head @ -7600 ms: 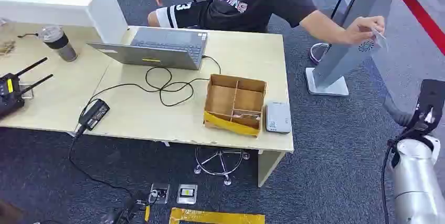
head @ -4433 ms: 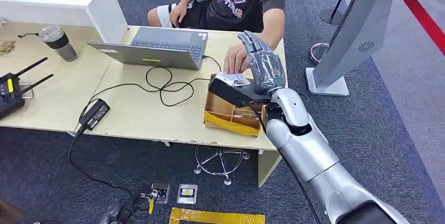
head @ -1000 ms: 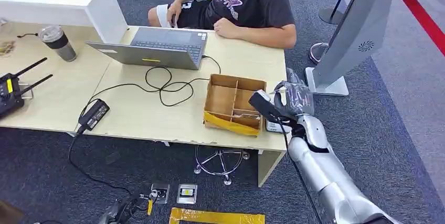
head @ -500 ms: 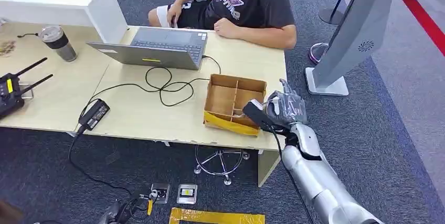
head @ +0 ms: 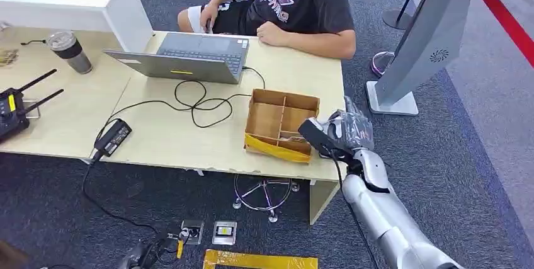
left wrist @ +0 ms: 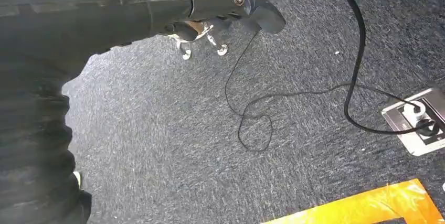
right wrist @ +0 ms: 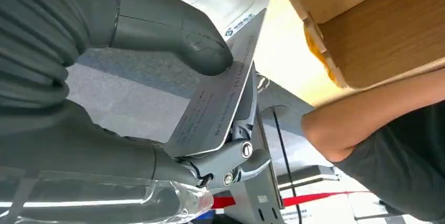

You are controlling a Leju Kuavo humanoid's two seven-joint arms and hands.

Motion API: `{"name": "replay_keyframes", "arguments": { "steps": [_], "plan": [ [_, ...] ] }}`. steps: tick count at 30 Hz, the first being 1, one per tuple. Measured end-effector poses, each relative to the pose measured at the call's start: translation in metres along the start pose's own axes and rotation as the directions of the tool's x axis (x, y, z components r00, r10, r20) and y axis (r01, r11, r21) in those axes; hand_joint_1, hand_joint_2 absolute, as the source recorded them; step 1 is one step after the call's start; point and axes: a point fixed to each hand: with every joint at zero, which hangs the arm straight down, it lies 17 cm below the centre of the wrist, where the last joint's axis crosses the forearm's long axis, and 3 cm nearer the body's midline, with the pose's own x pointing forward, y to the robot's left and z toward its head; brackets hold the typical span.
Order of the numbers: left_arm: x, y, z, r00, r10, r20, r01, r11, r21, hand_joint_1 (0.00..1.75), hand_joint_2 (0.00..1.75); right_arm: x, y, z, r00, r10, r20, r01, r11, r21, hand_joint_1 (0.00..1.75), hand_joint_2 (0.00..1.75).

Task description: Pass the card to the sensor for recognition and then transmit it.

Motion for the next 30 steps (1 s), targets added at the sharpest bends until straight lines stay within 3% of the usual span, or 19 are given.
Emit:
{"name": "replay_keyframes", "arguments": {
  "steps": [21, 30],
  "plan": [
    [0.0, 0.0, 0.0, 1.0, 0.001, -0.001, -0.001, 1.0, 0.001, 0.0, 1.75, -0.015, -0.002, 0.001, 1.0, 0.006, -0.023, -0.006, 1.0, 0.001, 1.75, 1.75],
    [-0.001, 0.0, 0.0, 1.0, 0.005, -0.002, -0.005, 1.0, 0.001, 0.0, 1.75, -0.012, 0.019, 0.01, 1.0, 0.017, -0.018, -0.016, 0.998, 0.058, 1.75, 1.75]
  ]
}}
